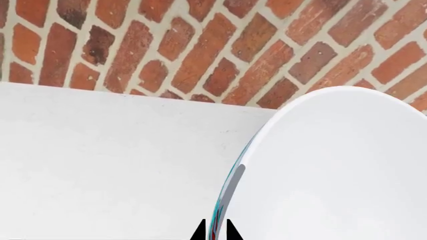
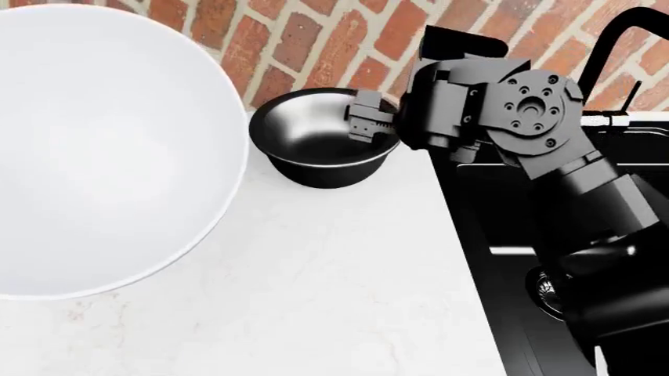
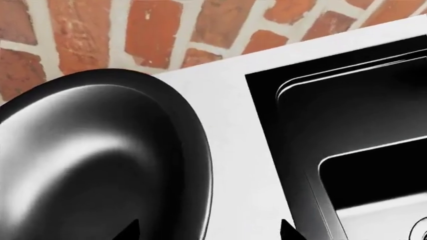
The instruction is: Stack the bowls in the sink.
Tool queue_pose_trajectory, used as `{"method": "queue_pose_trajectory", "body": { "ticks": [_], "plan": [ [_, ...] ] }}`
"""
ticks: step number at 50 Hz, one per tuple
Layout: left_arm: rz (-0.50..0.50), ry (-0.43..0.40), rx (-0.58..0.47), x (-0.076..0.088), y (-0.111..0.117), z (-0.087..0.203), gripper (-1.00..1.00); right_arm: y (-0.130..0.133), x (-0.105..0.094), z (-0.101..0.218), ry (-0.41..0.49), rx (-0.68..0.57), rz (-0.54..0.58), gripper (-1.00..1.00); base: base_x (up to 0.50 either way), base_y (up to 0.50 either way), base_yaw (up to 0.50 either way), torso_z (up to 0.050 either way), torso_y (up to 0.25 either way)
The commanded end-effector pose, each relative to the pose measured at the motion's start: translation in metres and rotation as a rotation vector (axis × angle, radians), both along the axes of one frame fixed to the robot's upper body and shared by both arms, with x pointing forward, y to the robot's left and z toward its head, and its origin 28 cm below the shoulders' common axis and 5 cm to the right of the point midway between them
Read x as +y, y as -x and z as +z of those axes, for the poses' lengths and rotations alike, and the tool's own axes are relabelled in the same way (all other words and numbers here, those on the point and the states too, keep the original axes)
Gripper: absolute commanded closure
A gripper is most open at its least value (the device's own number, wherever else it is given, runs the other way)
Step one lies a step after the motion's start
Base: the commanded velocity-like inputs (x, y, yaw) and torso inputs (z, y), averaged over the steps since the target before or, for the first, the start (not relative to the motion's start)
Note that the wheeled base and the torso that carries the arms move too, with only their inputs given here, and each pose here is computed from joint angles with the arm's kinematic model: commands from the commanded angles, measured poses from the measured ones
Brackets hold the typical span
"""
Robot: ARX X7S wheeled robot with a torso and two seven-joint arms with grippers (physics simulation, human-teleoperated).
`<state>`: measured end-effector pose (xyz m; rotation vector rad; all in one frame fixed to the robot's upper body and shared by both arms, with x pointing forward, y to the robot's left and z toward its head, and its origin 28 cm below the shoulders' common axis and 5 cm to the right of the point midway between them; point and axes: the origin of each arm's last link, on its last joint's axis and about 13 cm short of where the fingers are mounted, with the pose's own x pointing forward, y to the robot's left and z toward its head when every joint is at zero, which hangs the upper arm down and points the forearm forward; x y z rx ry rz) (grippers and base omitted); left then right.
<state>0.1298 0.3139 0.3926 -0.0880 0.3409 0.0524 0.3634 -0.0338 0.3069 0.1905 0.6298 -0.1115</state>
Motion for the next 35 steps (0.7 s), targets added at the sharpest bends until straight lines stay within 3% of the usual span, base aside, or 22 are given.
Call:
{"method": "queue_pose_trajectory", "body": {
  "ticks": [1, 35],
  "plan": [
    [0.007, 0.006, -0.016, 0.001, 0.002, 0.001, 1.00, -0.003, 0.002, -0.008, -0.030, 0.027, 0.022, -1.00, 0.00, 0.00, 0.00, 0.000, 0.000],
    [0.018, 0.004, -0.011, 0.004, 0.003, -0.001, 1.00, -0.012, 0.008, -0.040, -0.059, 0.060, 0.068, -1.00, 0.00, 0.00, 0.00, 0.000, 0.000]
  ]
}}
